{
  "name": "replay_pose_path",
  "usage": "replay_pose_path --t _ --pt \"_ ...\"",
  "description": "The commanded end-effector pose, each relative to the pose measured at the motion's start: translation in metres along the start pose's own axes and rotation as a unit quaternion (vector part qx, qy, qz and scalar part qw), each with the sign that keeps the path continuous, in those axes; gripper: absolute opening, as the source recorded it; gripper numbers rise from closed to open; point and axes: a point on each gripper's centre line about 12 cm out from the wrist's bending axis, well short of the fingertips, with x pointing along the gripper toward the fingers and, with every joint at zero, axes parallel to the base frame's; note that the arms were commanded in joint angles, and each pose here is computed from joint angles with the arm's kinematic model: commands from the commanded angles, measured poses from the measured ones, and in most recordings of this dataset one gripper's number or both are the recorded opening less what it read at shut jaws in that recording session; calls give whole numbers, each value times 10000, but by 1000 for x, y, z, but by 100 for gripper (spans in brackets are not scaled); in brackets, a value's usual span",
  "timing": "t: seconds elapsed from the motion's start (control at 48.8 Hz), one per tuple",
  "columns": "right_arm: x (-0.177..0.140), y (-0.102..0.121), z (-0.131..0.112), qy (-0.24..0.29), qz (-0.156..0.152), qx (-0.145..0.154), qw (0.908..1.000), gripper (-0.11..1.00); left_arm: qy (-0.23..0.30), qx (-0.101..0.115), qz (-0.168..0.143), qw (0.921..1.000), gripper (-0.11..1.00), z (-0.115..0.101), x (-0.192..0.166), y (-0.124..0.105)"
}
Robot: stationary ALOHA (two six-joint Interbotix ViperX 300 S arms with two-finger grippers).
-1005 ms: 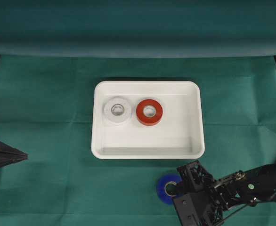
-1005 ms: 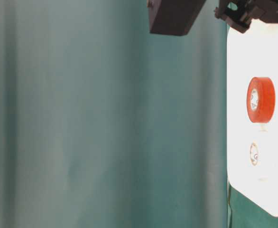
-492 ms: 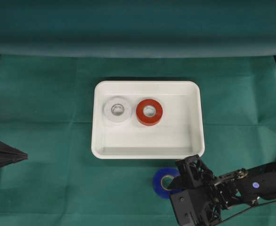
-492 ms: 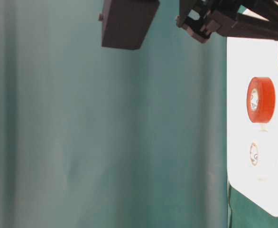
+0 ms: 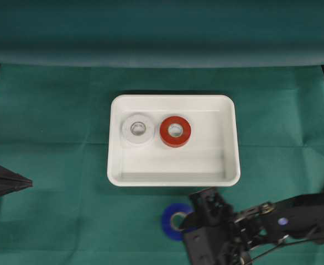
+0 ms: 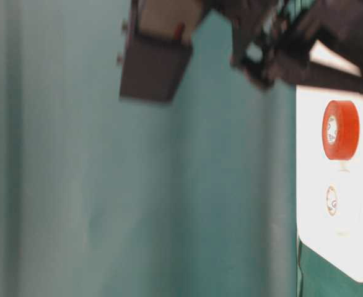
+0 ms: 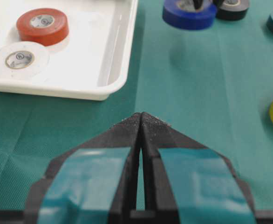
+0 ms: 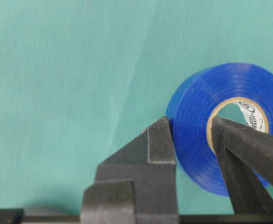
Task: Put the tape into the white case with the right arm.
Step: 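Move the right gripper to the blue tape roll and grasp it, then carry the blue roll into the tray's front-left corner and release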
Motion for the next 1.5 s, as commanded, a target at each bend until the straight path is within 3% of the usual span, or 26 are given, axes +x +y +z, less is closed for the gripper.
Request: replay_pose_path --t 0.0,0.226,0.513,0.656,1.169,1.333,1.476 --pt "2 0 33 -371 12 20 9993 1 -47 -12 20 10000 0 5 0 0" --pt "24 -1 63 -459 -61 45 9989 1 -47 -12 20 10000 0 5 0 0" --pt "27 -12 69 -374 -213 108 9990 1 -39 -12 21 10000 0 4 0 0" --pt "26 -30 69 -340 -369 217 9985 1 -39 -12 21 10000 0 4 0 0" --pt "12 -136 55 -316 -1258 637 9895 1 -32 -4 21 10000 0 4 0 0" --pt "10 -148 52 -370 -1324 722 9879 1 -39 -3 13 10000 0 4 0 0" --pt "13 -146 51 -472 -1276 545 9892 1 -32 -4 21 10000 0 4 0 0"
